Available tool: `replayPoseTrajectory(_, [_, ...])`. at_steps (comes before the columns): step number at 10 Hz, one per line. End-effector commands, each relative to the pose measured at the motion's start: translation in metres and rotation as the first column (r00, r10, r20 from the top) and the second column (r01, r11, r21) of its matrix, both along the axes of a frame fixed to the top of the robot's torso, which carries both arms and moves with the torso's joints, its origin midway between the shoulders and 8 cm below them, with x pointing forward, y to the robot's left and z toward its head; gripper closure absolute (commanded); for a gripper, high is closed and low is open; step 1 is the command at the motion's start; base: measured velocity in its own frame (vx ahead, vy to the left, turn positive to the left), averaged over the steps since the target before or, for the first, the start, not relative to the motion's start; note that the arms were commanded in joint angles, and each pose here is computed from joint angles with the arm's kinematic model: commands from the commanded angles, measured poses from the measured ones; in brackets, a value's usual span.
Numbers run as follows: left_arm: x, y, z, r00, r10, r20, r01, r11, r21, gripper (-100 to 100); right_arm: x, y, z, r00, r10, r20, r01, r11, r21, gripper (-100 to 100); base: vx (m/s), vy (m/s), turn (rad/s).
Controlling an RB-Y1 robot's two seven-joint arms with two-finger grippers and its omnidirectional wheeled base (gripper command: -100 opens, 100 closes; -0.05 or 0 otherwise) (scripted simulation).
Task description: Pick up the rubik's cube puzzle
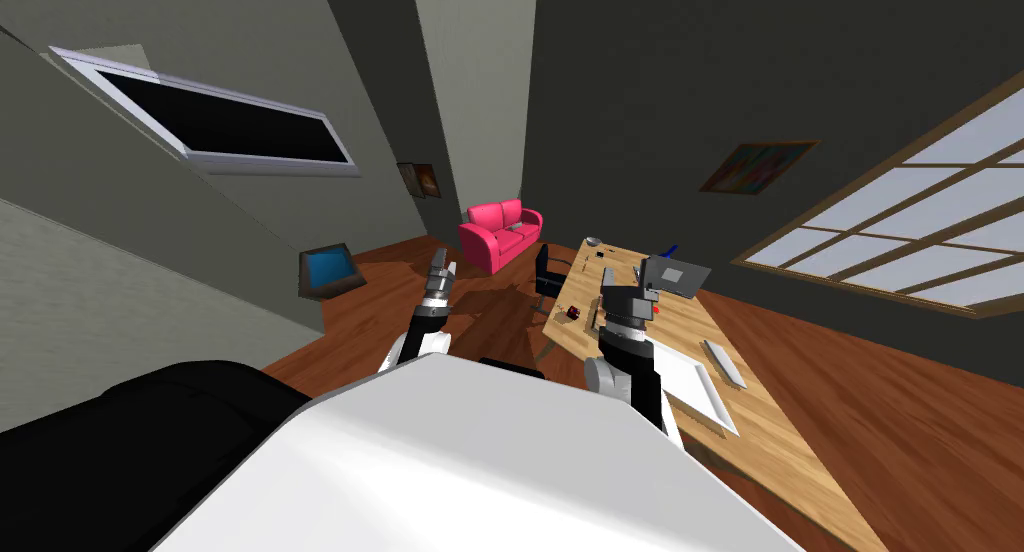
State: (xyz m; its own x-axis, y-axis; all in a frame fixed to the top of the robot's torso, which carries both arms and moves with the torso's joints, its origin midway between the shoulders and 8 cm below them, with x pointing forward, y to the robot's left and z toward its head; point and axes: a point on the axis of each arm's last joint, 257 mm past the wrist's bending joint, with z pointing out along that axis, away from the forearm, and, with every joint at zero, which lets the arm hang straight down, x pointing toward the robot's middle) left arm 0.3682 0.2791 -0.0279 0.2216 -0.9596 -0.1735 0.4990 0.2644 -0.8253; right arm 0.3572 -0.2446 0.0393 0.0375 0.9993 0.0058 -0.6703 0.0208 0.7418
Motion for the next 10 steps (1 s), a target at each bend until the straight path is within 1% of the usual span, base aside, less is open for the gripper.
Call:
replayPoseTrajectory(1, [0.000, 0.000, 0.000, 1.000, 0.000, 0.000, 0.000, 1.000, 0.000, 0, 0.005, 0.004, -0.019, 0.999, -0.003, -0.054, 0.000, 0.998, -0.064, -100, -0.037, 0.005, 0.059])
replayPoseTrajectory(3, [0.000, 0.000, 0.000, 1.000, 0.000, 0.000, 0.000, 1.000, 0.000, 0, 0.010, 0.007, -0.047, 0.992, -0.019, -0.126, 0.001, 0.991, -0.137, -100, -0.101, 0.018, 0.073])
replayPoseTrajectory(4, [0.000, 0.000, 0.000, 1.000, 0.000, 0.000, 0.000, 1.000, 0.000, 0, 0.012, 0.008, -0.065, 0.985, -0.032, -0.171, 0.000, 0.984, -0.180, -100, -0.128, 0.023, 0.087])
replayPoseTrajectory(5, [0.000, 0.000, 0.000, 1.000, 0.000, 0.000, 0.000, 1.000, 0.000, 0, 0.013, 0.008, -0.086, 0.974, -0.048, -0.220, -0.003, 0.974, -0.227, -100, -0.103, 0.029, 0.081])
replayPoseTrajectory(6, [0.000, 0.000, 0.000, 1.000, 0.000, 0.000, 0.000, 1.000, 0.000, 0, 0.013, 0.008, -0.110, 0.960, -0.067, -0.272, -0.011, 0.961, -0.277, -100, -0.125, 0.032, 0.089])
replayPoseTrajectory(7, [0.000, 0.000, 0.000, 1.000, 0.000, 0.000, 0.000, 1.000, 0.000, 0, 0.012, 0.007, -0.136, 0.941, -0.091, -0.326, -0.023, 0.944, -0.329, -100, -0.156, 0.021, 0.117])
replayPoseTrajectory(8, [0.000, 0.000, 0.000, 1.000, 0.000, 0.000, 0.000, 1.000, 0.000, 0, 0.008, 0.005, -0.164, 0.917, -0.117, -0.381, -0.041, 0.923, -0.383, -100, -0.131, 0.016, 0.123])
replayPoseTrajectory(9, [0.000, 0.000, 0.000, 1.000, 0.000, 0.000, 0.000, 1.000, 0.000, 0, 0.003, 0.002, -0.192, 0.889, -0.146, -0.433, -0.066, 0.896, -0.439, -100, -0.123, 0.011, 0.100])
replayPoseTrajectory(10, [0.000, 0.000, 0.000, 1.000, 0.000, 0.000, 0.000, 1.000, 0.000, 0, 0.003, 0.002, -0.194, 0.888, -0.146, -0.435, -0.067, 0.896, -0.438, -100, -0.081, 0.001, 0.030])
